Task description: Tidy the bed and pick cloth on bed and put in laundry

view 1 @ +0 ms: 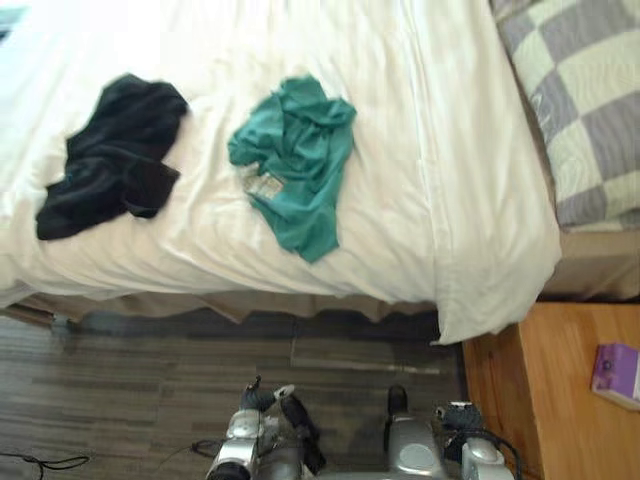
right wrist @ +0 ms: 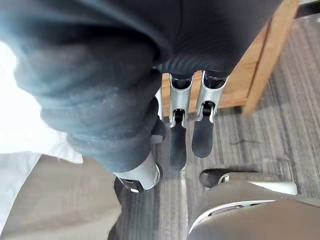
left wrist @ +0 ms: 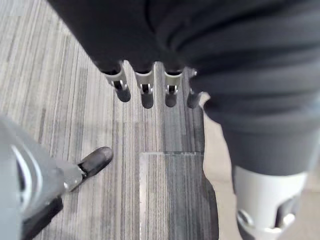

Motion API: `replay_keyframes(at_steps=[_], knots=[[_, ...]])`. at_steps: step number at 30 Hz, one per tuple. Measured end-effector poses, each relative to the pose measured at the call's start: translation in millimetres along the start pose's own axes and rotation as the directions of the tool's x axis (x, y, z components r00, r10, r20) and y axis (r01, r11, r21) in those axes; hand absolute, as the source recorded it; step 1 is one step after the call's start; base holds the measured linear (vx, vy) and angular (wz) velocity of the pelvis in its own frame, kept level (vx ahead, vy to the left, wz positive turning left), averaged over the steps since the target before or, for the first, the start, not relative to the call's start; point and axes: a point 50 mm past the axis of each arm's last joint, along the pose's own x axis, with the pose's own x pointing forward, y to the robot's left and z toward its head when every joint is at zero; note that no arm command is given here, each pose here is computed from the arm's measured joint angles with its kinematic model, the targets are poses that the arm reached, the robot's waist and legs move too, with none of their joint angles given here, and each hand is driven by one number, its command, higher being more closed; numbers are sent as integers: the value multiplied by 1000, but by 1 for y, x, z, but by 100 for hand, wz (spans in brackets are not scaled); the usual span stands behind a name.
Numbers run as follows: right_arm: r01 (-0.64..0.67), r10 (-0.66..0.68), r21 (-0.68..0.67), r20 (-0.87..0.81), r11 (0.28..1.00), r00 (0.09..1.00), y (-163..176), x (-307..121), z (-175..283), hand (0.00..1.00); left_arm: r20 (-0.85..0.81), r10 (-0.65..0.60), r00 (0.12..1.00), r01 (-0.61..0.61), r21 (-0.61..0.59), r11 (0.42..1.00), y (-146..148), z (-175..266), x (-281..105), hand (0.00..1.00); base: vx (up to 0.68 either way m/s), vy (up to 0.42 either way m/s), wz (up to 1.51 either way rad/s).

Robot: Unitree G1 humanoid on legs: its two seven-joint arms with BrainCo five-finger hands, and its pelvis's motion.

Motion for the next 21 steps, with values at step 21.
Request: replay_keyframes(at_steps=[21], knots=[[141, -109, 93, -288, 986, 951, -31, -15, -65, 0, -29, 39, 999, -38, 23, 999, 8, -14, -3, 0, 49, 181, -3]])
